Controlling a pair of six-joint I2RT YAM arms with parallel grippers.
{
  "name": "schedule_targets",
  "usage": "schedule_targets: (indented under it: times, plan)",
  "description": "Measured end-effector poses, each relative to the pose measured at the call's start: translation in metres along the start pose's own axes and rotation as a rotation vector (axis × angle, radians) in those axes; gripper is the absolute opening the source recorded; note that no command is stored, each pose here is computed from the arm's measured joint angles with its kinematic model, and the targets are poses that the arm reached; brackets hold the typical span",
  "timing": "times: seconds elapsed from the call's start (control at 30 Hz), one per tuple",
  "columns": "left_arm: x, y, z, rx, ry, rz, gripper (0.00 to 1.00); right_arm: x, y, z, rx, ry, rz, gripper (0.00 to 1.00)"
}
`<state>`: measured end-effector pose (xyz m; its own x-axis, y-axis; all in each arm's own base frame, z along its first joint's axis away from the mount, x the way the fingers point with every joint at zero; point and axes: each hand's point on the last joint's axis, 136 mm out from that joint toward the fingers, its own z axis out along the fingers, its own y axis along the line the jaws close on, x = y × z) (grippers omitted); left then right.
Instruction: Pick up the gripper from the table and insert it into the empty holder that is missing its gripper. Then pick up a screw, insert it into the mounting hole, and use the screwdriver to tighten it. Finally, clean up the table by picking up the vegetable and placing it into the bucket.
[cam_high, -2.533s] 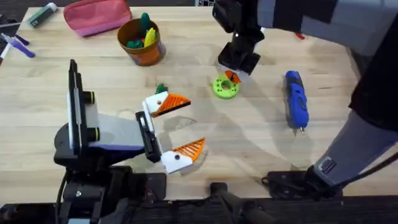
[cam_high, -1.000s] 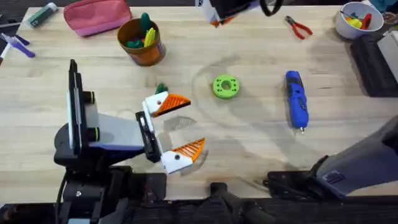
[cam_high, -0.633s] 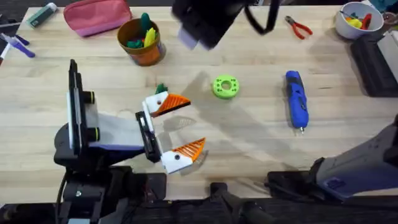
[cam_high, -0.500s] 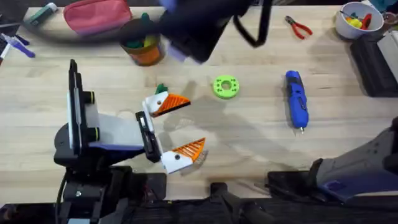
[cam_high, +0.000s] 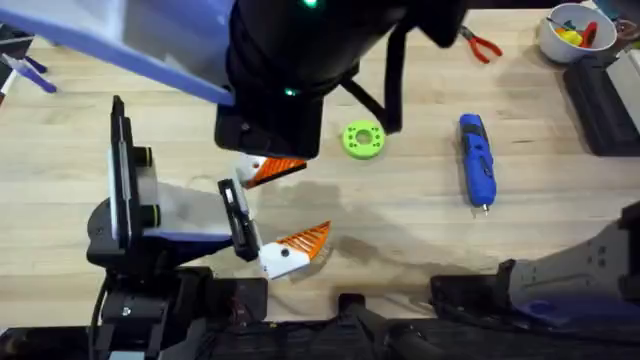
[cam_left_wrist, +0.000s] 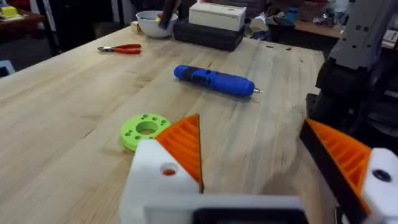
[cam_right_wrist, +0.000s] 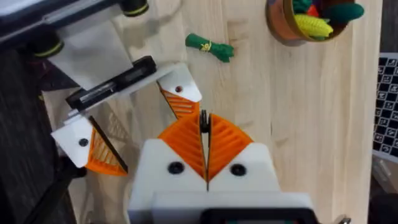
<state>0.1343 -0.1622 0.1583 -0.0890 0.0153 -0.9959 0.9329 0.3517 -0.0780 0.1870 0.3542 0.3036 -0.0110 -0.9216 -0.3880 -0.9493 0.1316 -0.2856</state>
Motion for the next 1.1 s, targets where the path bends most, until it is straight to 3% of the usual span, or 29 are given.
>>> schedule_targets:
  times: [0.37, 0.7, 1.1]
  plan:
    - [0.000, 0.000, 0.000, 0.000, 0.000, 0.000, 0.985, 0.005, 0.005, 0.016, -0.029, 0.057, -0.076, 0.006]
    - [0.000, 0.000, 0.000, 0.000, 0.000, 0.000, 0.986, 0.007, 0.026, 0.031, -0.152, 0.075, -0.205, 0.006]
    - [0.000, 0.000, 0.000, 0.000, 0.000, 0.000, 0.985, 0.009, 0.031, 0.043, -0.186, 0.101, -0.248, 0.006]
